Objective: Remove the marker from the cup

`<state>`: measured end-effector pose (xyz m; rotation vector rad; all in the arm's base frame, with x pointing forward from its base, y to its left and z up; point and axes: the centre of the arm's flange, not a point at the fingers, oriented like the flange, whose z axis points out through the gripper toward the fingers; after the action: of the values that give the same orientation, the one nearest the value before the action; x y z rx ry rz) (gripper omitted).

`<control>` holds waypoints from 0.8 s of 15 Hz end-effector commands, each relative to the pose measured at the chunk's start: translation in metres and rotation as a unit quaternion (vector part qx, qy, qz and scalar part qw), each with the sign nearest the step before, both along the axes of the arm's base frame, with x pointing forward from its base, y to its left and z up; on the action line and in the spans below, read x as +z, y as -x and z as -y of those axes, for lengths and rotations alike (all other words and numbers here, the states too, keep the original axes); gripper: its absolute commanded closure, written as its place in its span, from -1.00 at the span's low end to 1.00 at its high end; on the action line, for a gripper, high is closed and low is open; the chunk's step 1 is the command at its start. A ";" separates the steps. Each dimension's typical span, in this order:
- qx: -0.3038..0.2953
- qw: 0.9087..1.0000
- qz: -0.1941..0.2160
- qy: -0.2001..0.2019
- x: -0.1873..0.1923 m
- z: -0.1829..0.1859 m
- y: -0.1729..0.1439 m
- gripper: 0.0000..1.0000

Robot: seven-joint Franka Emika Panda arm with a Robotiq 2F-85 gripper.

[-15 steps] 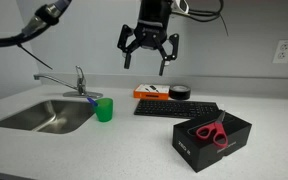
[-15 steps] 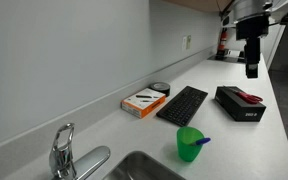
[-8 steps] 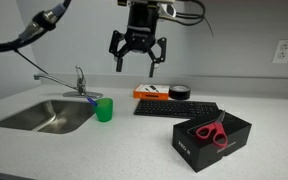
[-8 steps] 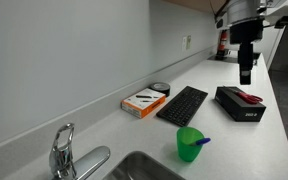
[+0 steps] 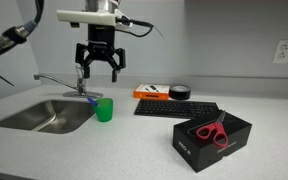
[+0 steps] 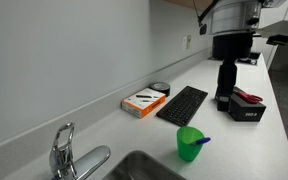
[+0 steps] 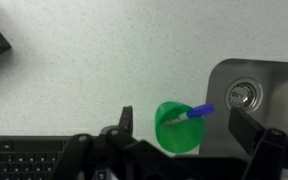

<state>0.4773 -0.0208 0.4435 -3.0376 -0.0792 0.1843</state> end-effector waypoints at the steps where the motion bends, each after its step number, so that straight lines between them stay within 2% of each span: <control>1: -0.010 0.999 0.029 -0.009 0.010 -0.019 0.022 -1.00; 2: 0.000 1.000 0.011 -0.002 0.003 -0.013 0.004 -1.00; 8: -0.006 1.000 0.015 0.004 0.004 -0.017 0.012 -1.00; 12: -0.001 1.000 0.015 0.026 -0.012 -0.043 0.012 -1.00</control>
<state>0.4670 0.0017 0.4421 -3.0563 -0.0886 0.1587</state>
